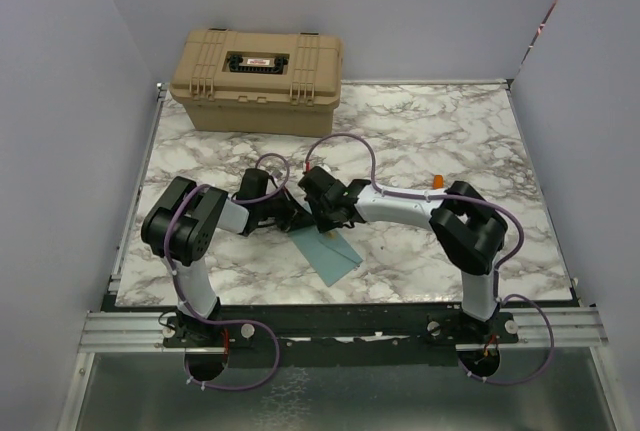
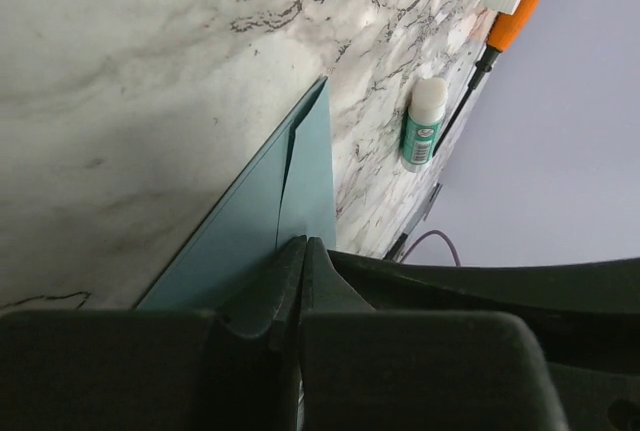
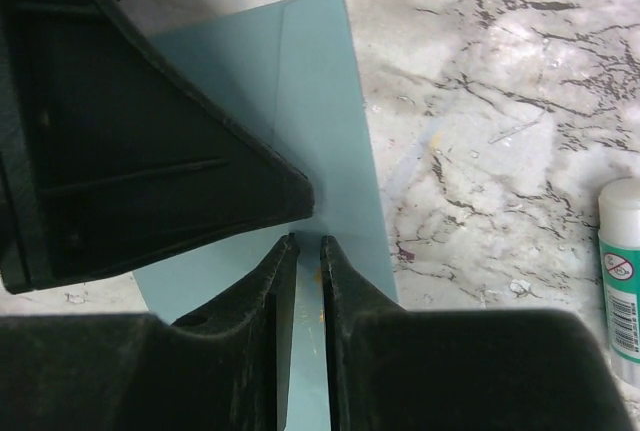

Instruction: Place the letter into the envelope and seal it

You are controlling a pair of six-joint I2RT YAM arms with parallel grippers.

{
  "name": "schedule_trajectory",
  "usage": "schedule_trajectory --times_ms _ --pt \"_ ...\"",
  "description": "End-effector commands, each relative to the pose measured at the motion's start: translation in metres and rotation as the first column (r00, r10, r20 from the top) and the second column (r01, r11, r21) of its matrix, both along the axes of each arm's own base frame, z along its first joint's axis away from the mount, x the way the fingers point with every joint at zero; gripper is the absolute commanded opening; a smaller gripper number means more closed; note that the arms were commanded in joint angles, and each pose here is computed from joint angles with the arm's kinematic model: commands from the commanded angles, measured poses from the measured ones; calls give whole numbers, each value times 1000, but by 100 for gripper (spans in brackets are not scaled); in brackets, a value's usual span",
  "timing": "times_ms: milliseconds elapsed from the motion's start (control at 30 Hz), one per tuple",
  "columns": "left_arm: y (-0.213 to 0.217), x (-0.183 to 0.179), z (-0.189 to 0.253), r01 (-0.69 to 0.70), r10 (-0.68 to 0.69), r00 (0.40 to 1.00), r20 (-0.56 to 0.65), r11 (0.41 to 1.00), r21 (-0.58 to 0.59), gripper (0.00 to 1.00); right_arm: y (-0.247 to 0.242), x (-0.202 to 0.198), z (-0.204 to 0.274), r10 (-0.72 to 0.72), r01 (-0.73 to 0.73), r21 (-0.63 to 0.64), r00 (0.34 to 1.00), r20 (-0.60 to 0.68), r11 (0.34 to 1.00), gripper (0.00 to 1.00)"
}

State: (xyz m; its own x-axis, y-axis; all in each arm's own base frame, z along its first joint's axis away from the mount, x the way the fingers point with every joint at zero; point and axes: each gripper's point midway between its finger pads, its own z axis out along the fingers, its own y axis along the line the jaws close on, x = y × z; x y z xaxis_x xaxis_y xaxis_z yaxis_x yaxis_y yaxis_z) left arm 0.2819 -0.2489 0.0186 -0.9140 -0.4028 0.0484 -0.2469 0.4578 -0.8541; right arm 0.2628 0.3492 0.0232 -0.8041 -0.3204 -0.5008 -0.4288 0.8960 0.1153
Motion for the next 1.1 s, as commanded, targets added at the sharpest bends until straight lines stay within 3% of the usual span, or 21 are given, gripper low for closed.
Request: schedule_trajectory --times_ms 0,233,600,1067 --pt "19 -18 -43 -51 65 989 -130 992 111 0 6 -10 -7 62 -63 -58 998 -8 996 20" --pt "19 -11 -38 -87 100 988 -121 991 105 0 -4 -28 -21 91 -96 -108 995 -48 989 21" --pt "18 -7 -40 -95 109 986 -130 990 107 0 -33 -56 -33 128 -149 -195 985 -118 969 11" --pt "21 -12 -47 -91 108 984 -144 989 120 0 -45 -76 -42 134 -171 -230 977 -166 958 17"
